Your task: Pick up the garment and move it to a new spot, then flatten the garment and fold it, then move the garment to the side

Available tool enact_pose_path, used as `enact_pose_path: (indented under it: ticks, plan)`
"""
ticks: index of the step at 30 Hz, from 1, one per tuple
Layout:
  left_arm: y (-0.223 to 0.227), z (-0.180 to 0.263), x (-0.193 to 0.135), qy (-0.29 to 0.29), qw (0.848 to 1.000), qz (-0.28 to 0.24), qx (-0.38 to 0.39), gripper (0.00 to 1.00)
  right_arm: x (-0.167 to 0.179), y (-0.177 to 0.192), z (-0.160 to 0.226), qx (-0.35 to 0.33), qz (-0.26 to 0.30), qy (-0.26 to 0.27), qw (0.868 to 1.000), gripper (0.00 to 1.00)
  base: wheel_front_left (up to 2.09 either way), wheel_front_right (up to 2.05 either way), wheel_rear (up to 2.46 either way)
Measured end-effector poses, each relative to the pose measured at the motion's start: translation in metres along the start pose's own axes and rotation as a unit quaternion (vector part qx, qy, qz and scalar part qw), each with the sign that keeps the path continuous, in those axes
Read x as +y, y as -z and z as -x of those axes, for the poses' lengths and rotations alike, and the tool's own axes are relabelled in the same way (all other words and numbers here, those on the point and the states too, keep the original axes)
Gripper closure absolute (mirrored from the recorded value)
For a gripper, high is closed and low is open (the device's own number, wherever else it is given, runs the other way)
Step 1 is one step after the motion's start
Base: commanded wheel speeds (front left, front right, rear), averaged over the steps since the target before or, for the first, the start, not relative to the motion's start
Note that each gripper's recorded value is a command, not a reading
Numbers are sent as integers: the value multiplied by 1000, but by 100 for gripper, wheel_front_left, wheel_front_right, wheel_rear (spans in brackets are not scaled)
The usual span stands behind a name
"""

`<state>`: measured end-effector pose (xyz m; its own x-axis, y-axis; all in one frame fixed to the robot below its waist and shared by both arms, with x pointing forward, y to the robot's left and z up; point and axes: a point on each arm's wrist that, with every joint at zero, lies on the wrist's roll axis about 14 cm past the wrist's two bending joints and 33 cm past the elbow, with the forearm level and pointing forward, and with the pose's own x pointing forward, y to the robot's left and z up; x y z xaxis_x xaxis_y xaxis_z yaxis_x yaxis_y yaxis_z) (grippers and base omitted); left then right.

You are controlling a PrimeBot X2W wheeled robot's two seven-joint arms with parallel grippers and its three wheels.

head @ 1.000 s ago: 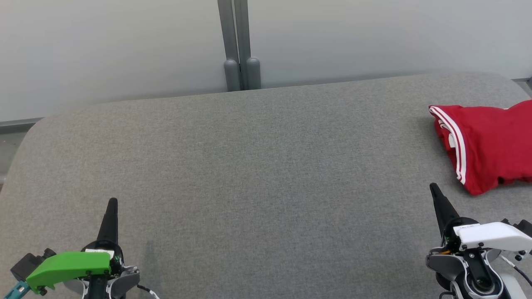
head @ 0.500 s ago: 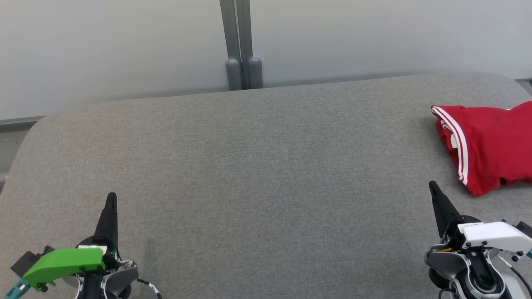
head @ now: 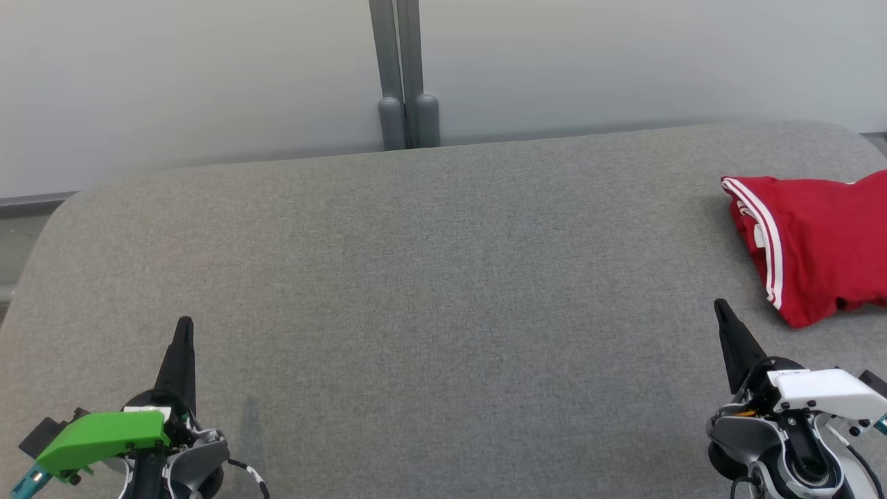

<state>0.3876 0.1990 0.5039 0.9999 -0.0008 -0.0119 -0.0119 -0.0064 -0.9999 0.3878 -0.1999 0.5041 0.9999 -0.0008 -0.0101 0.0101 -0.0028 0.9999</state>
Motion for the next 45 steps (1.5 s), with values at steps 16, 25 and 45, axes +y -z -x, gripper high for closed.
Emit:
enact_pose_path:
  ticks: [16, 25, 45]
  plan:
    - [0, 0, 0, 0, 1000, 0, 0, 100, 0, 0, 0, 0, 0, 0, 1000, 100, 0, 0, 0]
    - [0, 0, 0, 0, 1000, 0, 0, 100, 0, 0, 0, 0, 0, 0, 1000, 100, 0, 0, 0]
    - [0, 0, 0, 0, 1000, 0, 0, 100, 0, 0, 0, 0, 0, 0, 1000, 100, 0, 0, 0]
